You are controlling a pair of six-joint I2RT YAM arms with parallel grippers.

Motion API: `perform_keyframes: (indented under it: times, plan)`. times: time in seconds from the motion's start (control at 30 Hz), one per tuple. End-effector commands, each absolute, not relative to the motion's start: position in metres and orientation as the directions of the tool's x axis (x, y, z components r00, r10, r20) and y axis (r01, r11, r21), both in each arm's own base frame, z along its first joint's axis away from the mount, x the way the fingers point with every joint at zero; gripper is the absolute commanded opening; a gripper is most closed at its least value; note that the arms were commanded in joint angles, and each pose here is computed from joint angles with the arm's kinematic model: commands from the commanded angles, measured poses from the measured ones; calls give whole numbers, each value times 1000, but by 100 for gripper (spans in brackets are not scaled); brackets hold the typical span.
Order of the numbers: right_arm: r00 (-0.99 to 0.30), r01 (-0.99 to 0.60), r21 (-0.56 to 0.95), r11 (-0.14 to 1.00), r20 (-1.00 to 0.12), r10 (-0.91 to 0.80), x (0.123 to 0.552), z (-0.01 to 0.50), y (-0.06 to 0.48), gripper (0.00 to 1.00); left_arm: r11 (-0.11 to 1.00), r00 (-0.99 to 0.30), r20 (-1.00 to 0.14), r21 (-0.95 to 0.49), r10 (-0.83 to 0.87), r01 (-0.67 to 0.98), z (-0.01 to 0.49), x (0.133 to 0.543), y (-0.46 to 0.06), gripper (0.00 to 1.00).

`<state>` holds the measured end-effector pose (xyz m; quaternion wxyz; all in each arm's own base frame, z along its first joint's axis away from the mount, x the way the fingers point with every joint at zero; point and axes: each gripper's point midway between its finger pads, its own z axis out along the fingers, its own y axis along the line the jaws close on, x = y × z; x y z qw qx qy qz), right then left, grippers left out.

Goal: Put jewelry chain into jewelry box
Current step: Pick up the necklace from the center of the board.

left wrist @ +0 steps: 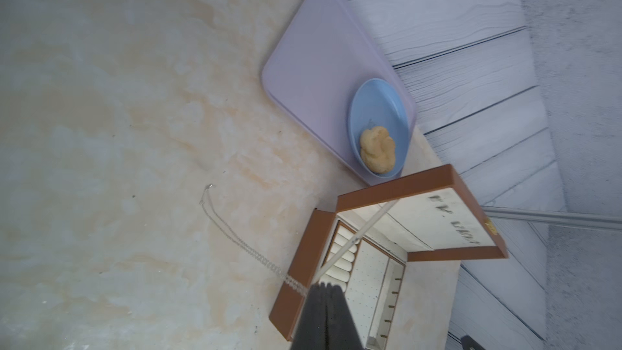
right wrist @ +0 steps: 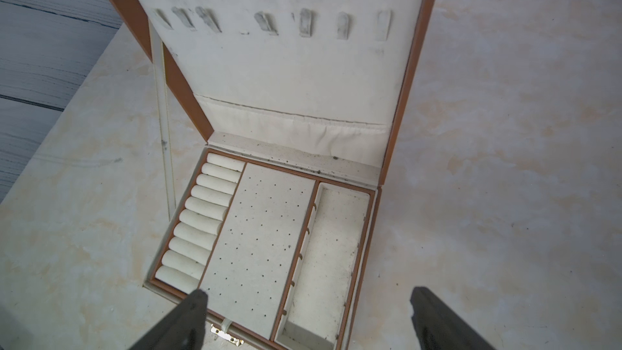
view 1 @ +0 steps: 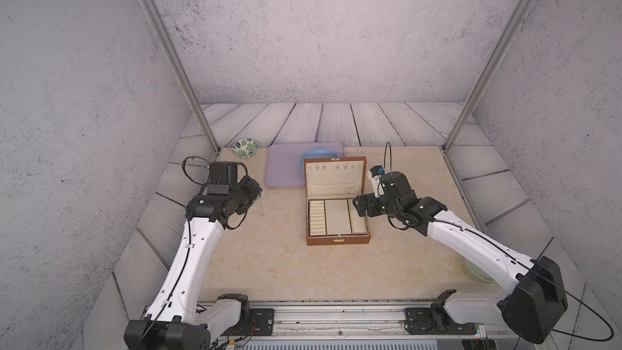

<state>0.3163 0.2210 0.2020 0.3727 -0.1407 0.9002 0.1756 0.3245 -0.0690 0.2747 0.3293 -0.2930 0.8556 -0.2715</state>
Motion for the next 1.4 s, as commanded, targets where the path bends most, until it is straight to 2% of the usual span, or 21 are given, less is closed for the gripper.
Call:
perform_keyframes:
  times: [0.0, 0.27, 0.43, 0.57, 0.9, 1.37]
  plan:
    - [-611, -455, 231, 860, -784, -112, 318, 239, 234, 94, 691, -613, -463, -696, -640, -197, 320, 332, -88, 0]
    - [-496, -601, 250, 759, -861, -109, 322, 281, 265, 87, 700, -594, -582, -712, -556, 43, 409, 346, -127, 0]
    - [-413, -704, 254, 663, -906, -92, 321, 308, 290, 82, 693, -603, -627, -702, -494, 162, 445, 355, -162, 0]
    - [-342, -762, 229, 606, -937, -76, 317, 328, 303, 81, 698, -612, -648, -685, -453, 207, 456, 355, -183, 0]
    - [-183, -816, 145, 560, -983, -11, 329, 361, 325, 77, 673, -631, -661, -684, -406, 282, 470, 345, -214, 0]
    - [-132, -883, 121, 454, -991, 7, 328, 377, 363, 71, 648, -658, -652, -693, -377, 316, 472, 340, -237, 0]
